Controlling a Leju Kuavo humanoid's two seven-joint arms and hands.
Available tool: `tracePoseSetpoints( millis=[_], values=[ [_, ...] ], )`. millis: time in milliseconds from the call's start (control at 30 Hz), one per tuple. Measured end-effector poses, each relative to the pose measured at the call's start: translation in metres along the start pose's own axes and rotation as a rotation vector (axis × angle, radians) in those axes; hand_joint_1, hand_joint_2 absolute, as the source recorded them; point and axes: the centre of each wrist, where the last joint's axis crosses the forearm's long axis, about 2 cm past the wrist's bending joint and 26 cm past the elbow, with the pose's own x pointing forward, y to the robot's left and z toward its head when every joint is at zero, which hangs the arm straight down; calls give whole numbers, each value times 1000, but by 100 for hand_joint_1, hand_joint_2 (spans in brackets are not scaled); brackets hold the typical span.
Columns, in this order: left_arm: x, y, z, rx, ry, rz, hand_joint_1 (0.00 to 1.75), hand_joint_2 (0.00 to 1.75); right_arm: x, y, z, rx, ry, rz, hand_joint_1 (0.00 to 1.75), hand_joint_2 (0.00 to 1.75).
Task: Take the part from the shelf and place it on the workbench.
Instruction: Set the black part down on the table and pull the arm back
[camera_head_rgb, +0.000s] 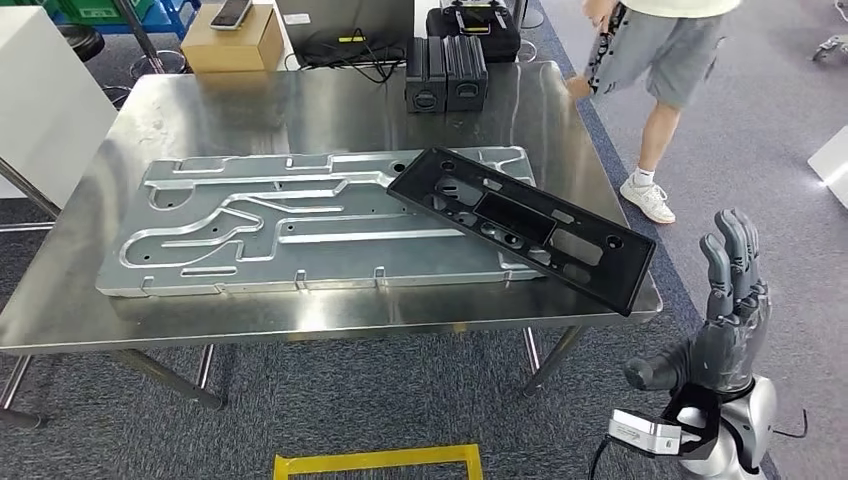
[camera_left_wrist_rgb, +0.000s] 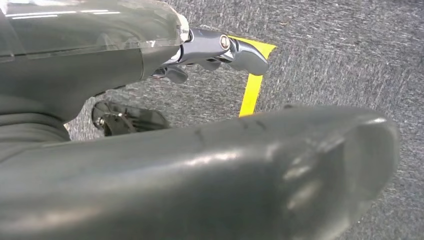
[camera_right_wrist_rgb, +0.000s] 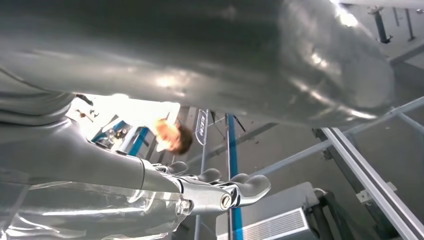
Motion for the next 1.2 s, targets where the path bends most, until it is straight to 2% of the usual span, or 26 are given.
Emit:
tracePoseSetpoints(
  millis=[567,667,733,800,867,967,1067,1133,1200],
  values=[
    [0,3,0,7,-4,0,0,0,-2,-7,10,24,18,23,0,0],
    [-2,5,2,16,-4,6,0,0,-1,-8,18,58,55,10,0,0],
    [-3,6,3,23,-2,10,0,0,-3,-6,29,102,127,-9,0,0],
    [-4,7,4,27,0,12,0,0,-9,-2,48,174,246,-26,0,0],
    [-5,8,4,31,1,15,0,0,-22,6,83,287,423,-24,0,0],
    [-5,9,5,43,-2,22,0,0,-44,14,174,505,786,55,0,0],
    [-6,12,6,63,-4,30,0,0,-38,-2,271,695,1173,104,0,0],
    [-7,13,7,71,-3,32,0,0,-25,-10,300,762,1333,99,0,0],
    [-8,13,8,72,-3,33,0,0,-23,-10,304,772,1358,95,0,0]
  ],
)
